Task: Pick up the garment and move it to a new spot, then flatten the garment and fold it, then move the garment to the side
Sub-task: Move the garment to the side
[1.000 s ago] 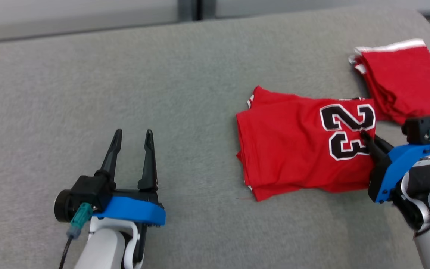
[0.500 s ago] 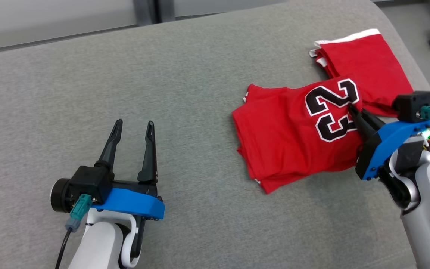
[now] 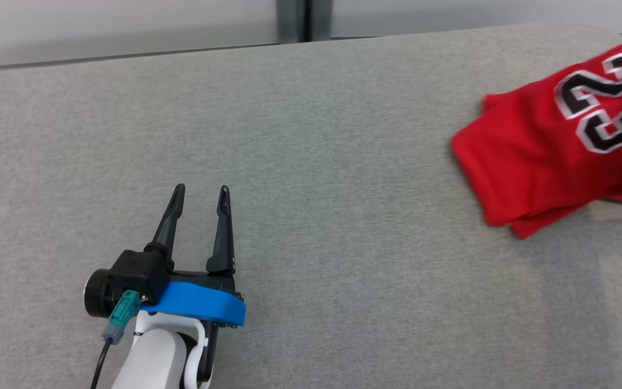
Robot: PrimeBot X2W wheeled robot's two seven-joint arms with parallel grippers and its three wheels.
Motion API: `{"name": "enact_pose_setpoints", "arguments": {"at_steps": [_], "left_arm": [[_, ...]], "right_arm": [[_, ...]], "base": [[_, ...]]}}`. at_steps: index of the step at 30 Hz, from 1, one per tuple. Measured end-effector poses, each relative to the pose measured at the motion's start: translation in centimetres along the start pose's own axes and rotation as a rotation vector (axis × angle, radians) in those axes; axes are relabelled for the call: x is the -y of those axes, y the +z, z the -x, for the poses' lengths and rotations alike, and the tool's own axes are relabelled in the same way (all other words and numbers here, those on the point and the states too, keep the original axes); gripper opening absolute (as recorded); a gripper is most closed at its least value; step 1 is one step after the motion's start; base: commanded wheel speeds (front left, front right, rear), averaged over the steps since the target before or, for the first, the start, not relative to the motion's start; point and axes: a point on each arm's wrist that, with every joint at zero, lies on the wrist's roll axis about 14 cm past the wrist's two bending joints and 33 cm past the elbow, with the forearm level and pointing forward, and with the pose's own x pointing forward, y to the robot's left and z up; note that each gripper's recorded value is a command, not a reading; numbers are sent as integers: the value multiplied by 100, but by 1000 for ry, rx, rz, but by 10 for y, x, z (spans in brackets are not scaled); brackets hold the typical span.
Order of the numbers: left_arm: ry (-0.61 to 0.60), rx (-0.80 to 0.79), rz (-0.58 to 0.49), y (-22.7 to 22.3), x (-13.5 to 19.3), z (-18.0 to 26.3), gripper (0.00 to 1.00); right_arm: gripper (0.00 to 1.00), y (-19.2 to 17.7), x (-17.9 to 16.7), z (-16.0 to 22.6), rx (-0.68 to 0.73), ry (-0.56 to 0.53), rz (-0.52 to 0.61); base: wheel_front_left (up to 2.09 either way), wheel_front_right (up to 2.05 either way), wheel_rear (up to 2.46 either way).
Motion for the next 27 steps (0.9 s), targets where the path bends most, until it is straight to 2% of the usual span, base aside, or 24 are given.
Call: {"name": "enact_pose_setpoints", "arguments": {"at_steps": [3,11,21,22,23,24,27], "left_arm": [[35,-7,3,-3,-10,6,100],[102,-5,-6,-2,-32,17,100],[166,-42,-16,-15,-56,26,100],[168,-46,-16,-16,-57,26,100],[171,-48,-15,-17,-58,25,100],[173,-49,-15,-18,-58,24,100],[163,-55,-15,-21,-57,20,100]], "right_arm": [[0,2,20,-5,-26,-47,32],[0,-15,70,-22,-118,-178,-14],[0,-48,101,-32,-224,-320,7],[41,-50,103,-32,-213,-337,6],[95,-49,105,-31,-194,-354,6],[100,-53,105,-30,-202,-365,11],[100,-58,97,-31,-178,-371,9]], "base": [[0,0,0],[0,0,0],[0,0,0],[0,0,0],[0,0,0],[0,0,0],[0,0,0]]}}
